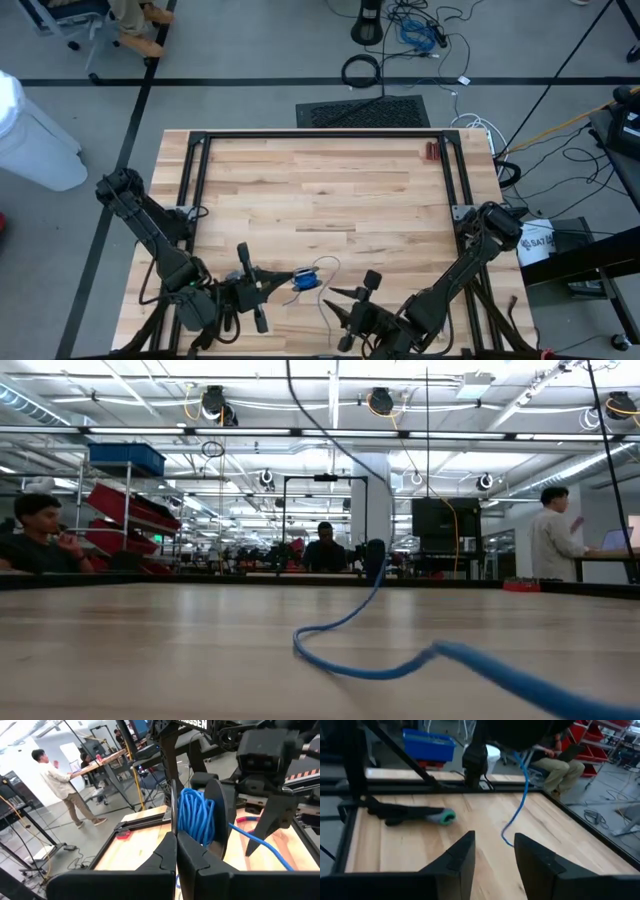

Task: Coil cords
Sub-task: Uncoil the blue wire from the black spool

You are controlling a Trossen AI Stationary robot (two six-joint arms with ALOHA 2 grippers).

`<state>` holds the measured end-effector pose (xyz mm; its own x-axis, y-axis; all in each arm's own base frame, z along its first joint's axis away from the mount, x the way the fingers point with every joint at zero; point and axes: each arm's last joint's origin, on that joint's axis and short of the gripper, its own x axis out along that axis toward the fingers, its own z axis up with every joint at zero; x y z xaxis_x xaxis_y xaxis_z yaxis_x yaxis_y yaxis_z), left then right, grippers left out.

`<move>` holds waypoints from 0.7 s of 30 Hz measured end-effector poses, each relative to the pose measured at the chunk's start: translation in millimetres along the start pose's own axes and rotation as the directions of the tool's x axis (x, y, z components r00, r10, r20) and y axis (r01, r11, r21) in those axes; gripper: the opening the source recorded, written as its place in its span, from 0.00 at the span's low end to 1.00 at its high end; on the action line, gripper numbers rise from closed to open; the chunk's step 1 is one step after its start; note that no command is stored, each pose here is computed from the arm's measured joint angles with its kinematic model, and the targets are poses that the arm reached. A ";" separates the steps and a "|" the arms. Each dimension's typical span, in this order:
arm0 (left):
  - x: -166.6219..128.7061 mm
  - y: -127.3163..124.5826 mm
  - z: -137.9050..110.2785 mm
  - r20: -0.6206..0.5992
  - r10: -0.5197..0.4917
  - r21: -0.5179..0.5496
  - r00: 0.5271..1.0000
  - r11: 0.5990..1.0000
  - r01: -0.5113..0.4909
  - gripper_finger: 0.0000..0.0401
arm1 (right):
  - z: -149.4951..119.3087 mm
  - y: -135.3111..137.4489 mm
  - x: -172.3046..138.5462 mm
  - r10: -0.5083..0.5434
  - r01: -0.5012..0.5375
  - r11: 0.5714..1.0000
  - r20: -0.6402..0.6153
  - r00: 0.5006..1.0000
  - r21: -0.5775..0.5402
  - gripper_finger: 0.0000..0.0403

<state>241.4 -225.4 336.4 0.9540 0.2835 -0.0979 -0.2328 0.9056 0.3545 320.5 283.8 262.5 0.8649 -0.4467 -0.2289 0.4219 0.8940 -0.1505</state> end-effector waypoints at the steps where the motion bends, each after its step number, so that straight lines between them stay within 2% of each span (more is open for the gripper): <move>1: 0.7 0.3 -0.5 -0.003 0.002 0.000 1.000 1.000 -0.002 0.00 | 0.9 0.6 -0.1 0.003 -0.003 1.000 0.005 1.000 0.000 0.32; 8: 2.0 0.2 -0.9 -0.003 -0.004 -0.026 1.000 1.000 0.004 0.00 | -8.8 5.3 15.3 -0.066 0.067 0.997 0.025 0.998 -0.047 0.36; 16: 2.0 -1.2 -1.1 0.002 -0.038 -0.050 0.999 0.998 0.038 0.00 | -24.6 7.5 36.5 -0.164 0.166 0.981 0.038 0.986 -0.095 0.36; 21: 3.5 -1.8 -5.3 -0.003 -0.035 -0.045 0.999 0.998 0.035 0.00 | -25.4 6.3 41.1 -0.196 0.201 0.973 0.050 0.979 -0.115 0.36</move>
<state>244.2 -224.4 330.5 0.9608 0.2530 -0.1131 -0.2080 0.9281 0.3087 351.7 270.2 227.7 0.7776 -0.6113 -0.1468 0.5528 0.7761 -0.3033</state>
